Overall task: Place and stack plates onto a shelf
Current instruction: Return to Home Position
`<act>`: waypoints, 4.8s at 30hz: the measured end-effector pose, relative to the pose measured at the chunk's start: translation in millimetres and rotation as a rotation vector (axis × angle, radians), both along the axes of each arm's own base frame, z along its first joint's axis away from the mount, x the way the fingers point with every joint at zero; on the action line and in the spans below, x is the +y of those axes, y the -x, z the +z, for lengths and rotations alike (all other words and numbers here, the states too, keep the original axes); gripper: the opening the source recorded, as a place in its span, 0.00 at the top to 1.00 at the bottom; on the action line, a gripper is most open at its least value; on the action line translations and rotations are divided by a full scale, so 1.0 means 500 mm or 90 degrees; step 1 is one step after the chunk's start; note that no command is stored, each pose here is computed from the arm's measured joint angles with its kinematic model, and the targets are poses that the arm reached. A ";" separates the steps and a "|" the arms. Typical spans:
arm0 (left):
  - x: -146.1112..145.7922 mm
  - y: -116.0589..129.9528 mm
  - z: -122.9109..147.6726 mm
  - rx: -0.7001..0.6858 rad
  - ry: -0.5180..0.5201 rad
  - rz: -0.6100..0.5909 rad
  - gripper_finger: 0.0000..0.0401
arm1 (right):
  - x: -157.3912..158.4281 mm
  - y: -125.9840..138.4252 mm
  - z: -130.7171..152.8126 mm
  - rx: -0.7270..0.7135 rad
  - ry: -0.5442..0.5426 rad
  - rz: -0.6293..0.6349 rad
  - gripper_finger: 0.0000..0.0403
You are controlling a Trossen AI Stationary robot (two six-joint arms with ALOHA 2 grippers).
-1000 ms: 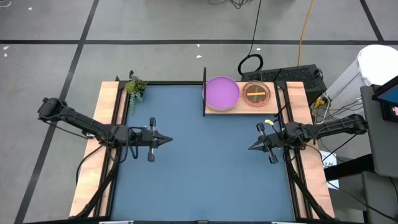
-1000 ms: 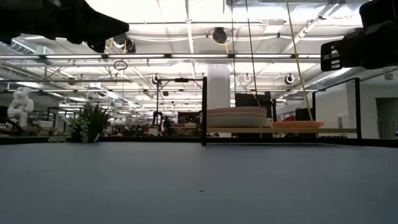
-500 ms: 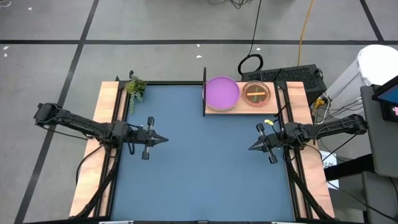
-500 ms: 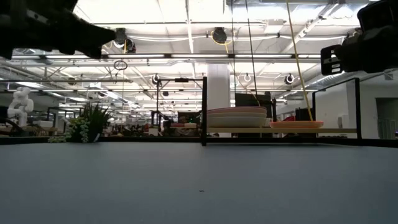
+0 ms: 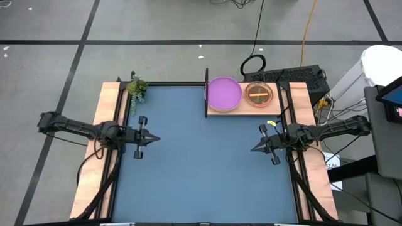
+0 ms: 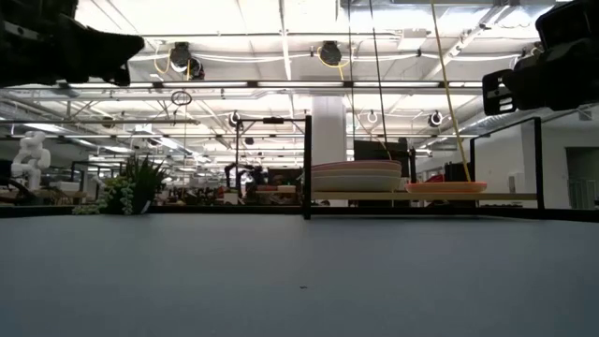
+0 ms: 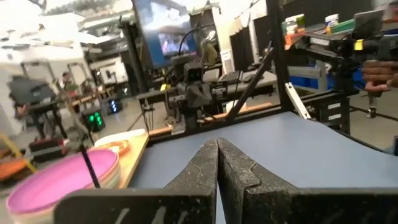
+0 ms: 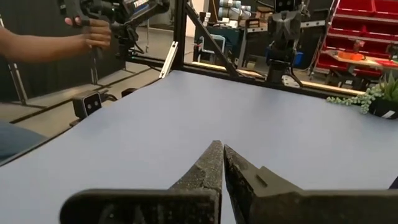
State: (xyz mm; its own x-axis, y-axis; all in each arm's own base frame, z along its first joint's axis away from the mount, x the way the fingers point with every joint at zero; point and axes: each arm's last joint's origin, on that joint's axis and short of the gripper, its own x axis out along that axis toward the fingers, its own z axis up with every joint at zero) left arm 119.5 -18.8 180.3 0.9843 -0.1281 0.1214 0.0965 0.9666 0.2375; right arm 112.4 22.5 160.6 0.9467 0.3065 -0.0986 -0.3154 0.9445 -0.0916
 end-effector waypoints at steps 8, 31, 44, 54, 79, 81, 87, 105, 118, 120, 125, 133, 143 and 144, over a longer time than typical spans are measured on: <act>0.006 0.026 0.007 -0.026 -0.005 -0.014 0.99 | -0.001 0.000 0.000 0.002 -0.005 -0.007 1.00; 0.027 0.044 -0.026 0.078 0.068 0.043 0.99 | -0.004 -0.001 -0.001 0.003 0.007 -0.042 1.00; 0.028 0.044 -0.025 0.072 0.051 0.055 0.99 | -0.009 0.005 0.015 -0.048 -0.017 -0.072 1.00; 0.028 0.044 -0.024 0.071 0.051 0.055 0.99 | -0.034 0.023 0.009 -0.034 -0.037 -0.142 1.00; 0.028 0.044 -0.024 0.071 0.051 0.054 0.99 | -0.047 0.026 0.011 -0.034 -0.089 -0.159 1.00; 0.028 0.044 -0.024 0.071 0.051 0.054 0.99 | -0.047 0.026 0.011 -0.033 -0.092 -0.160 1.00; 0.028 0.044 -0.024 0.071 0.051 0.054 0.99 | -0.047 0.026 0.011 -0.033 -0.092 -0.160 1.00; 0.028 0.044 -0.024 0.071 0.051 0.054 0.99 | -0.041 0.026 0.011 -0.029 -0.111 -0.143 1.00; 0.028 0.044 -0.024 0.071 0.051 0.054 0.99 | -0.041 0.026 0.011 -0.029 -0.111 -0.143 1.00; 0.028 0.044 -0.024 0.071 0.051 0.054 0.99 | -0.041 0.026 0.011 -0.029 -0.111 -0.144 1.00; 0.028 0.044 -0.024 0.071 0.051 0.054 0.99 | -0.041 0.026 0.011 -0.029 -0.111 -0.144 1.00; 0.028 0.044 -0.024 0.071 0.051 0.054 0.99 | -0.041 0.026 0.011 -0.029 -0.111 -0.144 1.00; 0.028 0.044 -0.024 0.071 0.051 0.054 0.99 | -0.041 0.026 0.011 -0.029 -0.111 -0.144 1.00; 0.028 0.044 -0.024 0.071 0.051 0.054 0.99 | -0.041 0.026 0.011 -0.029 -0.111 -0.144 1.00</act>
State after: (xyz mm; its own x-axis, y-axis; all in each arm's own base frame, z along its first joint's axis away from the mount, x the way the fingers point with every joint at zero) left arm 97.7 -4.7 168.1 0.9991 -0.0389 0.0177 0.0358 0.9878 0.1515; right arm 99.7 2.1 166.2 0.9952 0.0963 -0.0186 -0.0948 0.9931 0.0689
